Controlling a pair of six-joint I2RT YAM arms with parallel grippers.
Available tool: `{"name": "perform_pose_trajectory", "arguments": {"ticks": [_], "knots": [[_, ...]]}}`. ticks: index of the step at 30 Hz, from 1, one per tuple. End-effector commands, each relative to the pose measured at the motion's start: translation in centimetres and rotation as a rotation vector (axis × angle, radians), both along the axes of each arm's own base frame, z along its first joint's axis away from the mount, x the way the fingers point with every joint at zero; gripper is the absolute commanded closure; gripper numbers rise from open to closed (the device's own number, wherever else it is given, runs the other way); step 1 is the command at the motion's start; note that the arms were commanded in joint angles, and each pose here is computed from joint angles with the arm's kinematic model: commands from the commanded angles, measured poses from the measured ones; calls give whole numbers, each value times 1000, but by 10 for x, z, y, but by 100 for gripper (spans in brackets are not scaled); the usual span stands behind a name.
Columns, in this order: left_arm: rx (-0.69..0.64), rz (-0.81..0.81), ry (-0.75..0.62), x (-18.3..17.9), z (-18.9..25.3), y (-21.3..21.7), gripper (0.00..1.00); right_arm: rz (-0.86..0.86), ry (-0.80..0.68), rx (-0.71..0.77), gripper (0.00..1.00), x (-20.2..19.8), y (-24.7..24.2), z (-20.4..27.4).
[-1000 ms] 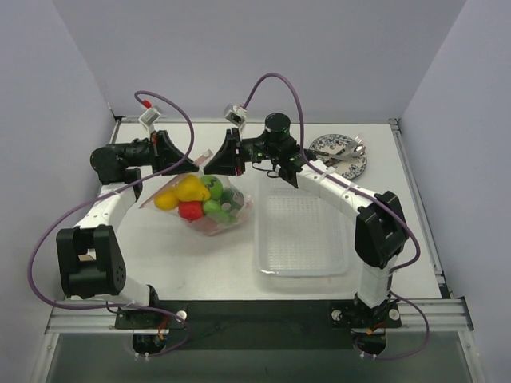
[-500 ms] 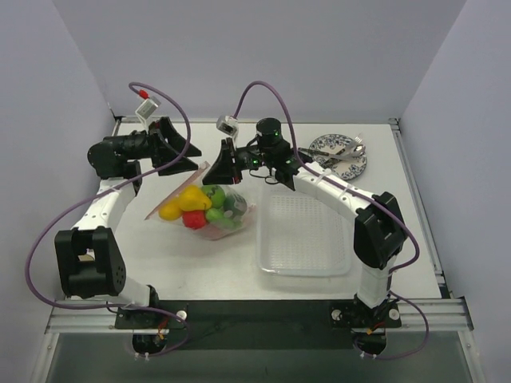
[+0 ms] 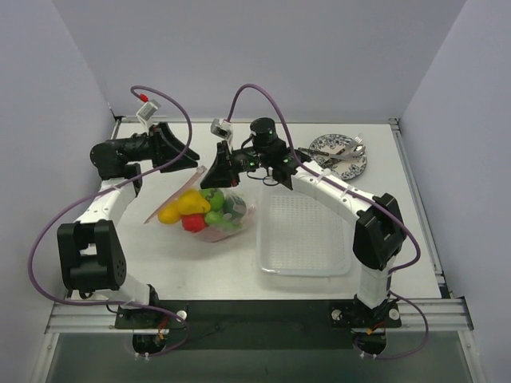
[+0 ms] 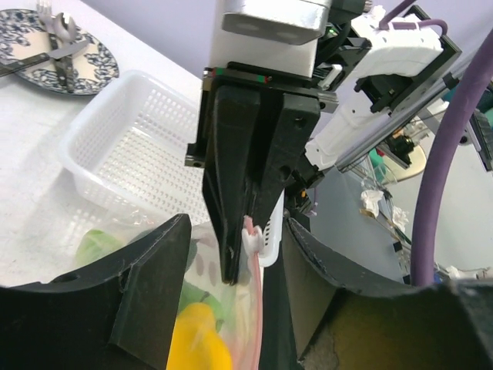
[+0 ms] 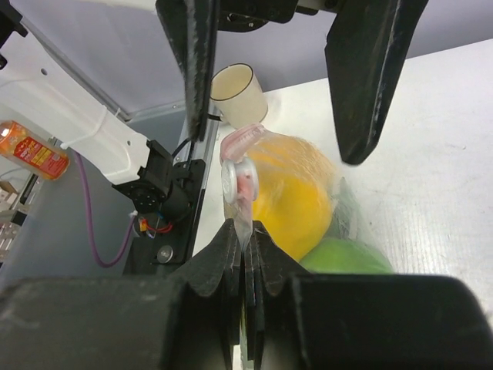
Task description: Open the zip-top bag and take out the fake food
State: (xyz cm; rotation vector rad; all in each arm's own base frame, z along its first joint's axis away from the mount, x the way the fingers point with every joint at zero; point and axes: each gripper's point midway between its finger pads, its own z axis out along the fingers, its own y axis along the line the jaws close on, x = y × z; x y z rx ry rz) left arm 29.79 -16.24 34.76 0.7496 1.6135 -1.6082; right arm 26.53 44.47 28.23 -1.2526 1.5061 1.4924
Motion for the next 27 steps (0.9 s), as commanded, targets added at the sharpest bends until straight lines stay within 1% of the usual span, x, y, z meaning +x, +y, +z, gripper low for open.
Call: {"name": "perform_pose_trajectory", "arguments": {"ticks": [1,4,6,10,12,15,16,19,23,27], "knots": [[173,-54,-377,-23,-14,16,39,13,-183,143,100,-1,-8,76],[170,-62,-382,-26,-13,13,41,11,-175,140,100,3,-7,77],[169,-69,-362,-27,-14,12,46,13,-167,135,100,4,-6,75],[167,-91,-377,-36,-16,6,46,16,-162,133,100,6,-4,75],[165,-90,-368,-35,-18,6,45,17,-154,131,100,6,-3,74],[163,-90,-367,-36,-17,5,44,16,-146,128,100,9,-1,71],[165,-95,-371,-38,-15,4,41,18,-141,124,100,9,0,68],[164,-95,-381,-40,-12,4,38,16,-131,119,100,11,1,65],[166,-92,-397,-41,-9,4,29,18,-119,116,100,12,2,61],[164,-93,-388,-40,-15,4,29,18,-119,119,100,12,3,62]]}}
